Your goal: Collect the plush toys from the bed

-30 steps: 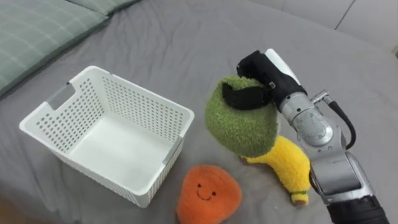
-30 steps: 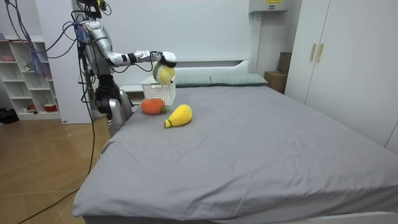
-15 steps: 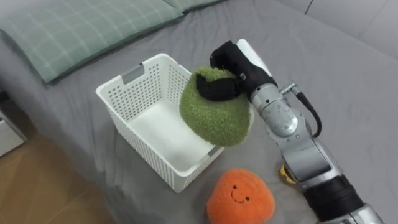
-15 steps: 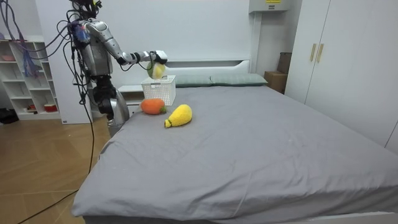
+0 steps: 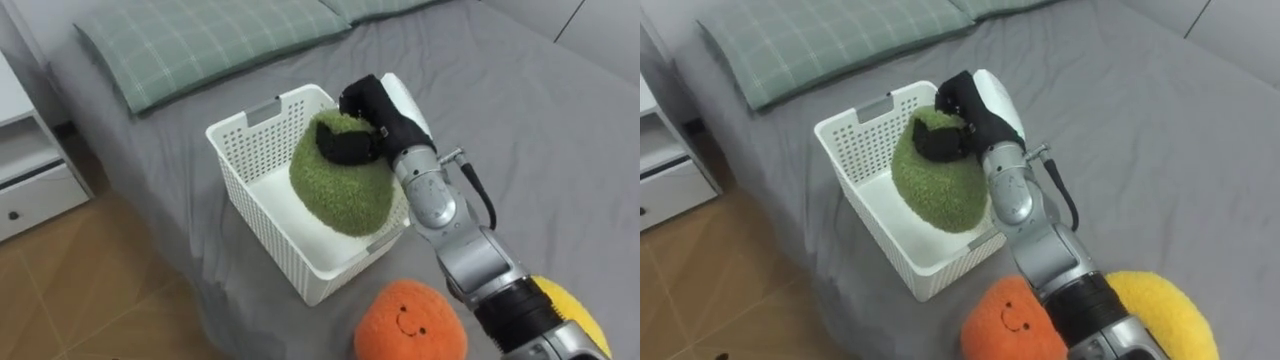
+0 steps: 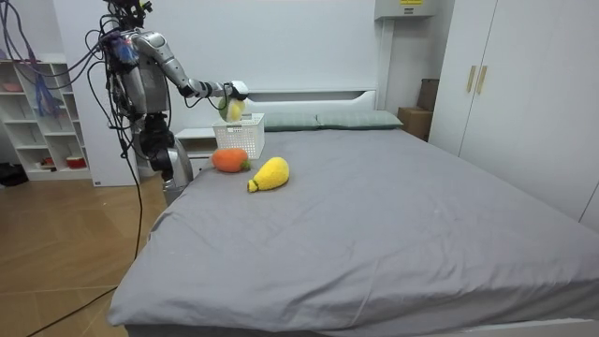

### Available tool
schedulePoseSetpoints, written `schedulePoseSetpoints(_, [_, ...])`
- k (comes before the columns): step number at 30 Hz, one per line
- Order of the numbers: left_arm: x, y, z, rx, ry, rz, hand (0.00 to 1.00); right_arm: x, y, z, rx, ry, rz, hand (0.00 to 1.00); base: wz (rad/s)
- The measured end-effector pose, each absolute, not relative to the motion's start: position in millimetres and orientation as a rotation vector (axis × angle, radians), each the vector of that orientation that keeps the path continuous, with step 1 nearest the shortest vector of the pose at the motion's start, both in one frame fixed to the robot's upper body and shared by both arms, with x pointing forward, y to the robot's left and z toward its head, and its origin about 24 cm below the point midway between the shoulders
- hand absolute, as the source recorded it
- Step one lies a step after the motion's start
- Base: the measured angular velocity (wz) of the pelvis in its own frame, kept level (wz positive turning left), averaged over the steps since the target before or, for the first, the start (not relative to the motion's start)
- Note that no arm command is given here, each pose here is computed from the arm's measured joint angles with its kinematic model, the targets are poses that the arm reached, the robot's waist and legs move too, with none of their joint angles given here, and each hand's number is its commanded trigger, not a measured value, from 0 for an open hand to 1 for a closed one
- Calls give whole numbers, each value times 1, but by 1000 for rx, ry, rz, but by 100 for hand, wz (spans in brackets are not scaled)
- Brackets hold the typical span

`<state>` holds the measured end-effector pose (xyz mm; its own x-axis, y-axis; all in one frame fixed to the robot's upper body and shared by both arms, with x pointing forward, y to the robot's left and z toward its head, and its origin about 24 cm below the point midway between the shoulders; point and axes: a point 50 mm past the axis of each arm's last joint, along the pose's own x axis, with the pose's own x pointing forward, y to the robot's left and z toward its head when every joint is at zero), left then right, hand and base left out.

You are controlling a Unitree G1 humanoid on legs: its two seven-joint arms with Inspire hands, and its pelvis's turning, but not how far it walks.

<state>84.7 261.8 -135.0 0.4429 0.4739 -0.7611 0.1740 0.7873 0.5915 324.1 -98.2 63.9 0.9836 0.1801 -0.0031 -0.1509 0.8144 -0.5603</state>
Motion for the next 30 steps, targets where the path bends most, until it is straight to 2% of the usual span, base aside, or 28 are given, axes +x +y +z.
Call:
schedulePoseSetpoints(9, [76, 261, -137, 670, 1140, 201, 0, 325, -105, 63, -518, -59, 98, 0, 7])
schedulePoseSetpoints(30, [81, 262, -134, 713, 1094, 189, 0, 323, -131, 61, -612, -97, 50, 0, -4])
